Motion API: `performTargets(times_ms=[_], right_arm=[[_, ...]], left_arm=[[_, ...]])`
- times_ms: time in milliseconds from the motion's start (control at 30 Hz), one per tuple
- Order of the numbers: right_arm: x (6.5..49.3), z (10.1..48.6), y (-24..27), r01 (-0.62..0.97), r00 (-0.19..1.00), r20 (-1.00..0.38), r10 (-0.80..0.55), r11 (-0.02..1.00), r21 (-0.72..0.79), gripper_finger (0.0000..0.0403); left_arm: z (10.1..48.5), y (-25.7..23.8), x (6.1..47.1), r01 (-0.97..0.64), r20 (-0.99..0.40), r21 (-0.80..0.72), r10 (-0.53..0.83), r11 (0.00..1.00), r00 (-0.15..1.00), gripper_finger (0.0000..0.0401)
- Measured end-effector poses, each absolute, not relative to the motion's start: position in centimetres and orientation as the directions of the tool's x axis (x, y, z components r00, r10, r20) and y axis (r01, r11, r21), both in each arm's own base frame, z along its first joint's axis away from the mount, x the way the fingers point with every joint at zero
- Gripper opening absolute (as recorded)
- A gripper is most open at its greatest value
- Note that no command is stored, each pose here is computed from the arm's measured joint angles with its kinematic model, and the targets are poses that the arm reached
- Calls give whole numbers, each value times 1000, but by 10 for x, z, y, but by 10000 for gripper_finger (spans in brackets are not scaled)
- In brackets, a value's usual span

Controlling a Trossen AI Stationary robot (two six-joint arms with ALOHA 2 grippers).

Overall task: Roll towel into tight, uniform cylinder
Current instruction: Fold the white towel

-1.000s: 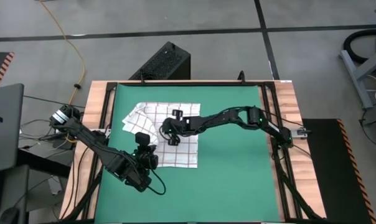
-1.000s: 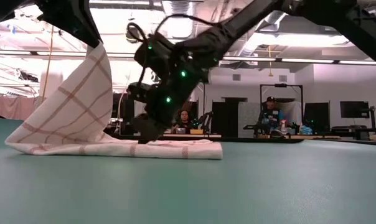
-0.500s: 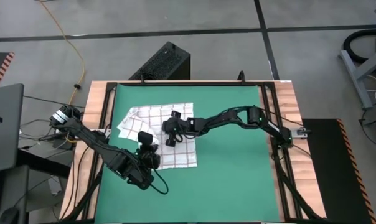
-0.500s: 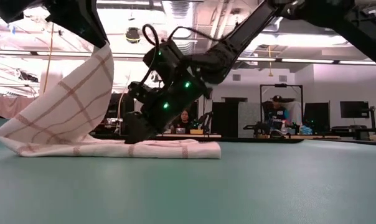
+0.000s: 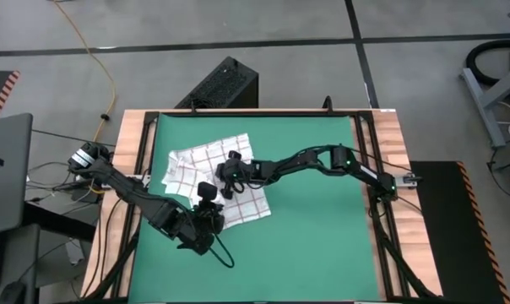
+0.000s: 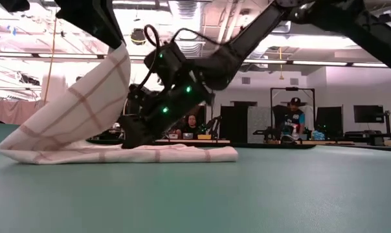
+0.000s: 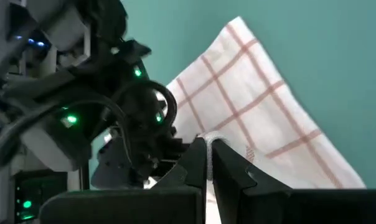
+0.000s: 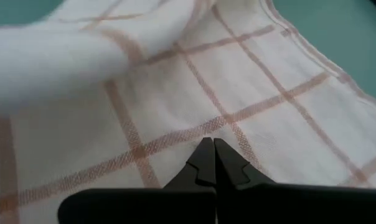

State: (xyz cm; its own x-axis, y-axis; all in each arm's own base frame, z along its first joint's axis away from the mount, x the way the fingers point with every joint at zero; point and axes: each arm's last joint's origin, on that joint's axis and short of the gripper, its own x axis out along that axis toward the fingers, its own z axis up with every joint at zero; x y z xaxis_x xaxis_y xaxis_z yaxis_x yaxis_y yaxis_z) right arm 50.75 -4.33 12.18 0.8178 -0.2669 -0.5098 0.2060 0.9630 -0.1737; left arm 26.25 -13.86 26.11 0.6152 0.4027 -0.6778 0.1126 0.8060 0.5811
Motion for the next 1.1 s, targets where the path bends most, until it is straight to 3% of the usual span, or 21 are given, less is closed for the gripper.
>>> performTargets(times_ms=[167,367,633,1100], right_arm=[[491,177,-39,248,761,-530,-374,923,-295,6],[450,209,-17,147,668,-657,-348,928,-342,5],[405,142,0,171,667,-673,-318,946,-277,4],[410,111,7,181,717,-646,-263,965,-192,3]], left_arm=[[248,-132,268,110,-658,600,412,792,630,0],[229,-122,267,134,-676,609,424,782,603,0],[229,-118,274,116,-651,612,415,782,636,0],[231,-95,302,153,-670,488,257,859,696,0]])
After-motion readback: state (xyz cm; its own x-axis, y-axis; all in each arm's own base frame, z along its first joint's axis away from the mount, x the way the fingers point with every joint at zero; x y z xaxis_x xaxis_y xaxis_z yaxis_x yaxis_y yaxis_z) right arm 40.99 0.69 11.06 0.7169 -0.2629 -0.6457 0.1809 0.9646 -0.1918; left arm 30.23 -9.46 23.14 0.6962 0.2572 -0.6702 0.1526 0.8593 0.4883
